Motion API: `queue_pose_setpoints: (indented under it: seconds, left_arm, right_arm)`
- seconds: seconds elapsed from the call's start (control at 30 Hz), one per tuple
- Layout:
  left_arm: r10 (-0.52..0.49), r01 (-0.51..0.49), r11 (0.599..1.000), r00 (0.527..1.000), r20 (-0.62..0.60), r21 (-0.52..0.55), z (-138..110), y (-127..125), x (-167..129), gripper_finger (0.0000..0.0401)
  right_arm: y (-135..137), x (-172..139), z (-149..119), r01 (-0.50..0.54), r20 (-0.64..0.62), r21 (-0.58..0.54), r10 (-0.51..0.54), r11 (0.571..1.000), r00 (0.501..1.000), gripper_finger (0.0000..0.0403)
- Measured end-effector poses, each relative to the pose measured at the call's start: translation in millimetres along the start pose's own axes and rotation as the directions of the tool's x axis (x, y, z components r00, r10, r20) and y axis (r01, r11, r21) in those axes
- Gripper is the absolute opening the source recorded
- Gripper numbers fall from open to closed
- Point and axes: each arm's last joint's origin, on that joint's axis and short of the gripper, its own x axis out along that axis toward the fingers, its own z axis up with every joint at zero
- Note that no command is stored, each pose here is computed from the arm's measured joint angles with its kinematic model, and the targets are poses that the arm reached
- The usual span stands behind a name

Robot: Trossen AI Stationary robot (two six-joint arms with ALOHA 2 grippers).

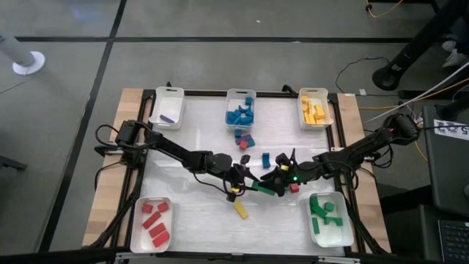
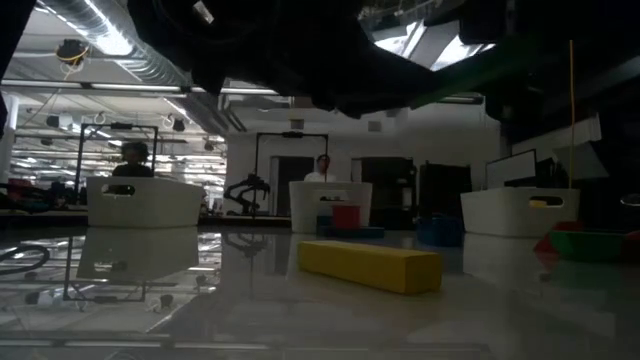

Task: Sort blocks
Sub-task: Put the green block into the bottom right white bin

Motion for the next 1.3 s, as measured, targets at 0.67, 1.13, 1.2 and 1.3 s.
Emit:
queue_pose_setpoints:
  seconds: [0.67,1.13,1.2,1.3]
  left_arm:
    - [0.056,-0.056,0.996,0.998,-0.007,0.07,3.7,-5.8,1.6,0.0124]
    - [0.097,-0.094,0.983,0.995,-0.012,0.159,3.7,-4.6,1.5,0.0124]
    - [0.097,-0.094,0.981,0.995,-0.009,0.168,3.9,-4.6,1.5,0.0124]
    - [0.097,-0.094,0.978,0.995,-0.006,0.189,4.3,-4.7,1.6,0.0124]
  right_arm:
    - [-3.7,-0.6,-6.9,0.025,-0.165,0.222,0.013,0.975,0.986,0.0248]
    - [-4.0,-0.7,-7.6,0.026,-0.182,0.221,0.015,0.975,0.983,0.0215]
    - [-4.1,-0.7,-7.7,0.028,-0.182,0.221,0.013,0.975,0.983,0.0188]
    - [-4.3,-0.7,-7.8,0.029,-0.184,0.22,0.012,0.975,0.983,0.014]
